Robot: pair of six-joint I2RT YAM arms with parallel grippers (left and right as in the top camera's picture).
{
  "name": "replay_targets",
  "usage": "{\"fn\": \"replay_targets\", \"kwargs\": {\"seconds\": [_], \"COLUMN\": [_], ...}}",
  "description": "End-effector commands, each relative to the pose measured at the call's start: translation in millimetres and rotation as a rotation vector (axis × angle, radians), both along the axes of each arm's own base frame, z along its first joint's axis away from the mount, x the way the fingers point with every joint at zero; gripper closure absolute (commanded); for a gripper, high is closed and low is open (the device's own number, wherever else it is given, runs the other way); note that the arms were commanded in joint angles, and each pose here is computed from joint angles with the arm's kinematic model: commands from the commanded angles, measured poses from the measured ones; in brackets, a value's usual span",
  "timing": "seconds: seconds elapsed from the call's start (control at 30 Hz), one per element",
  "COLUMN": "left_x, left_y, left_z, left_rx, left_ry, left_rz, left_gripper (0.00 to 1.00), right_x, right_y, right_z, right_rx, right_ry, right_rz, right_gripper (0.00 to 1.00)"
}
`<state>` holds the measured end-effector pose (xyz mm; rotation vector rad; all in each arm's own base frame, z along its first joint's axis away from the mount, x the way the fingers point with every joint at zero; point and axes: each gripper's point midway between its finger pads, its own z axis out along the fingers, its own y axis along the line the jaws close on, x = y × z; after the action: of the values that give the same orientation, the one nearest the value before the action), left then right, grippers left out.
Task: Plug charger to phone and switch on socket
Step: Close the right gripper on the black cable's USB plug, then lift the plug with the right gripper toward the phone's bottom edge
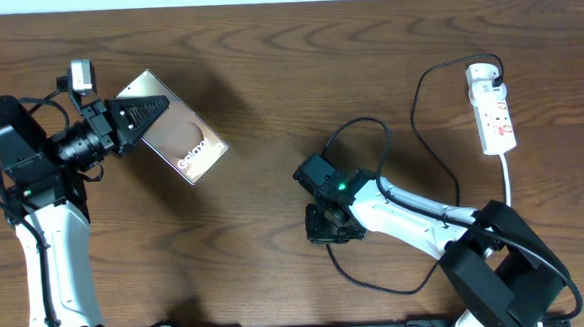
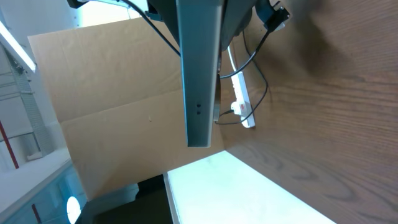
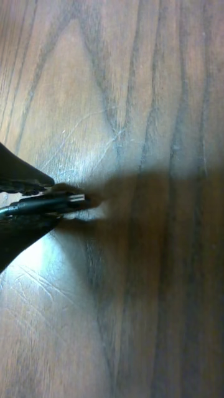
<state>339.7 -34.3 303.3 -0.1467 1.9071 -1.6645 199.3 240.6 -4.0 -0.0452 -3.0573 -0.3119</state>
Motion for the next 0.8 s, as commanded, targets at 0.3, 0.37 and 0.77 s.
{"fn": "replay_targets", "kwargs": {"seconds": [0.3, 0.37, 0.77], "left_x": [-6, -6, -6], "left_y": [-2, -2, -2], "left_z": [5, 5, 5], "left_rx": [0.0, 0.0, -0.001], "left_ry": [-0.031, -0.031, -0.03], "left_rz": [-0.036, -0.036, -0.037], "left_gripper": [0.93, 0.93, 0.93], "right_x": [-15, -14, -6], "right_y": [-17, -17, 14], "right_z": [-26, -25, -6], "right_rx": [-0.077, -0.076, 0.052], "right_ry": [0.061, 0.061, 0.064], "right_rz": [0.005, 0.005, 0.085], "right_gripper": [0.99, 0.99, 0.99]}}
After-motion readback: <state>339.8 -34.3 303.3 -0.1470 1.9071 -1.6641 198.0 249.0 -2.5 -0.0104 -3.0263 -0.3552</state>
